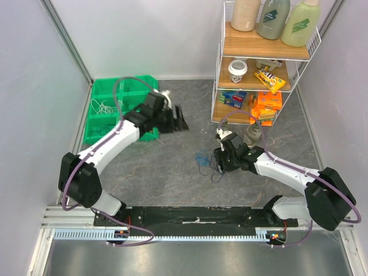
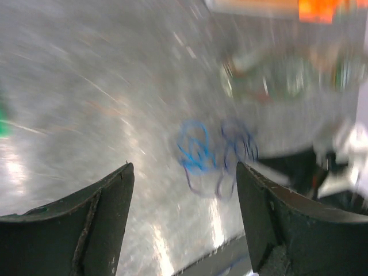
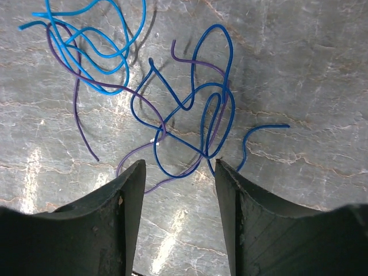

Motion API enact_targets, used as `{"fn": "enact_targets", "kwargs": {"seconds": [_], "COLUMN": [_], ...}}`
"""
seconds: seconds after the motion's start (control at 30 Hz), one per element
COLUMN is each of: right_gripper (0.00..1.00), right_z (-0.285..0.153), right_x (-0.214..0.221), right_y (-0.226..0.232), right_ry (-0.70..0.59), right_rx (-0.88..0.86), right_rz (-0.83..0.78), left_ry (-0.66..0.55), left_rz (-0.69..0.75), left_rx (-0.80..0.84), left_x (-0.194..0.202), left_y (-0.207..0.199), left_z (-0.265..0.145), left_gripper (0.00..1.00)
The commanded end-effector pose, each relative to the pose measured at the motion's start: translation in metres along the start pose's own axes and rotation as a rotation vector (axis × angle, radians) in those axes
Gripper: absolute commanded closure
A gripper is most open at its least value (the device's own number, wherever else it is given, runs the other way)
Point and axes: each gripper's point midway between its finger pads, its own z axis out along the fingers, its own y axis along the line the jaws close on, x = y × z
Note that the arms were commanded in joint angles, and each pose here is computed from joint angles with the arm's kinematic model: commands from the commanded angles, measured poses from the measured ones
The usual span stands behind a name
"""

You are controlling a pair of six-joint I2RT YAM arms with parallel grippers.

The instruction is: Untangle the cables

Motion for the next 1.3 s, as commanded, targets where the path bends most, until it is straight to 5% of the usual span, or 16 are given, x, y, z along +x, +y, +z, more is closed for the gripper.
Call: {"fn": "enact_targets", "kwargs": {"seconds": [0.0, 0.13, 0.3, 0.37, 0.47, 0.67, 0.83, 1.1, 1.27], "right_gripper": [0.47, 0.65, 1.0, 1.0, 1.0, 1.0, 1.0, 1.0, 1.0], "right_z": [0.009, 0.008, -0.006, -0.016, -0.024, -0.033, -0.038, -0.037, -0.035], "right_x": [-0.011, -0.011, -0.011, -0.015, -0.017, -0.013, -0.01, -0.009, -0.009], "right_y": [0.003, -0.001, -0.018, -0.02, -0.015, -0.011, -0.013, -0.014, -0.015], "right_ry": [-0.029, -0.035, -0.089, -0.129, -0.156, -0.181, -0.184, -0.172, -0.166], "right_rx": [0.007, 0.032, 0.119, 0.124, 0.087, 0.045, 0.05, 0.059, 0.063], "right_rz": [0.008, 0.027, 0.091, 0.112, 0.124, 0.146, 0.151, 0.144, 0.137], "left_ry": [0.175, 0.347, 0.383, 0.392, 0.394, 0.458, 0.574, 0.623, 0.578], "left_rz": [0.281, 0.425, 0.531, 0.516, 0.517, 0.473, 0.423, 0.427, 0.453], "left_rx": [0.266, 0.304, 0.323, 0.291, 0.203, 0.106, -0.068, -0.103, -0.114], "left_x": [0.082, 0.154, 0.17, 0.167, 0.16, 0.163, 0.171, 0.186, 0.178], "left_y": [-0.053, -0.064, -0.087, -0.088, -0.079, -0.069, -0.037, -0.023, -0.023], "left_z": [0.006, 0.023, 0.035, 0.042, 0.056, 0.074, 0.088, 0.105, 0.108], "left_gripper": [0.22, 0.33, 0.6, 0.56, 0.35, 0.19, 0.27, 0.39, 0.59]}}
